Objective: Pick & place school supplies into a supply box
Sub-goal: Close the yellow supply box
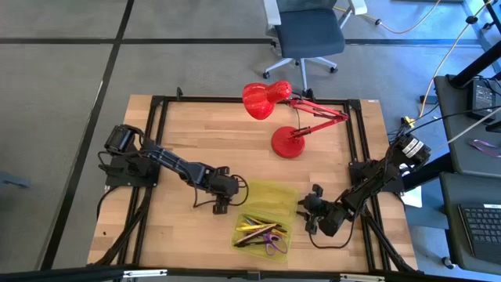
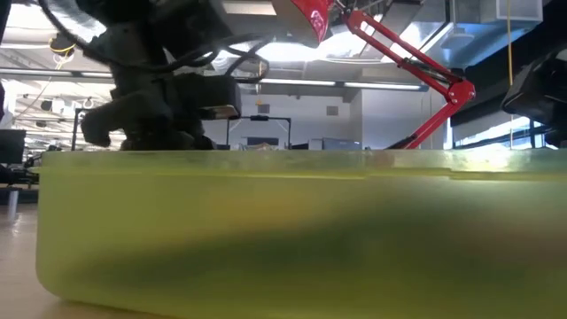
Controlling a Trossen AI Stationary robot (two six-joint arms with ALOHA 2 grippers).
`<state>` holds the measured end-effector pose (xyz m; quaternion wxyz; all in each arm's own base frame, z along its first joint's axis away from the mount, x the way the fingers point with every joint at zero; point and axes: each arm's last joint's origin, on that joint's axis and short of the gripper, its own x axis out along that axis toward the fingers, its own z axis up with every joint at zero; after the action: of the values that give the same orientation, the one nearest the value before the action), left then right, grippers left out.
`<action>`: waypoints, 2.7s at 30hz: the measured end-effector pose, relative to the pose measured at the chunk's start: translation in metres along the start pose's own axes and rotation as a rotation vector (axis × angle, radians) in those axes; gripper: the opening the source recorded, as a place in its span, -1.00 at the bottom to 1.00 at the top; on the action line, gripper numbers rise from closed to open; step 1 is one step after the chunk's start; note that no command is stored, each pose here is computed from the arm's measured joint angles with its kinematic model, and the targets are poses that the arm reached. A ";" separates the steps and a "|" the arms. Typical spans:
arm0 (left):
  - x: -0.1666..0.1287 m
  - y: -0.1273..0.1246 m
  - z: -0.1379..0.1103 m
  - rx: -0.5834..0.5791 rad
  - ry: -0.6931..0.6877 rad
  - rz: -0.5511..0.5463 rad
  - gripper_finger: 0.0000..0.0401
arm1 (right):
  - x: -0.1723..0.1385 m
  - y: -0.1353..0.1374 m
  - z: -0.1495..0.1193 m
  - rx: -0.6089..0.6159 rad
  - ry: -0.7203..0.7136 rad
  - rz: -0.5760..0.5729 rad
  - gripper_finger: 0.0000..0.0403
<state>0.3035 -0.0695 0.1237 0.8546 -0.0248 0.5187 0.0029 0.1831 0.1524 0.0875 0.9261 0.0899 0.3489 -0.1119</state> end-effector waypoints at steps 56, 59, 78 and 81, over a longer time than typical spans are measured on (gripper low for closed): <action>-0.026 0.023 -0.014 0.423 -0.529 0.020 0.03 | 0.019 -0.010 0.036 -0.895 -0.098 -0.151 -0.12; -0.026 0.021 -0.014 0.433 -0.529 0.025 0.04 | 0.018 -0.005 0.043 -0.946 -0.121 -0.191 -0.12; -0.056 0.002 -0.010 0.444 -0.646 0.084 0.04 | 0.013 0.014 0.067 -1.062 -0.191 -0.278 -0.12; -0.066 -0.002 -0.009 0.443 -0.689 0.068 0.04 | 0.011 0.017 0.065 -1.068 -0.198 -0.268 -0.12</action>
<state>0.2652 -0.0704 0.1785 0.9624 0.1796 0.1907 -0.0725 0.2364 0.1510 0.1302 0.8491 -0.4479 0.2766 -0.0440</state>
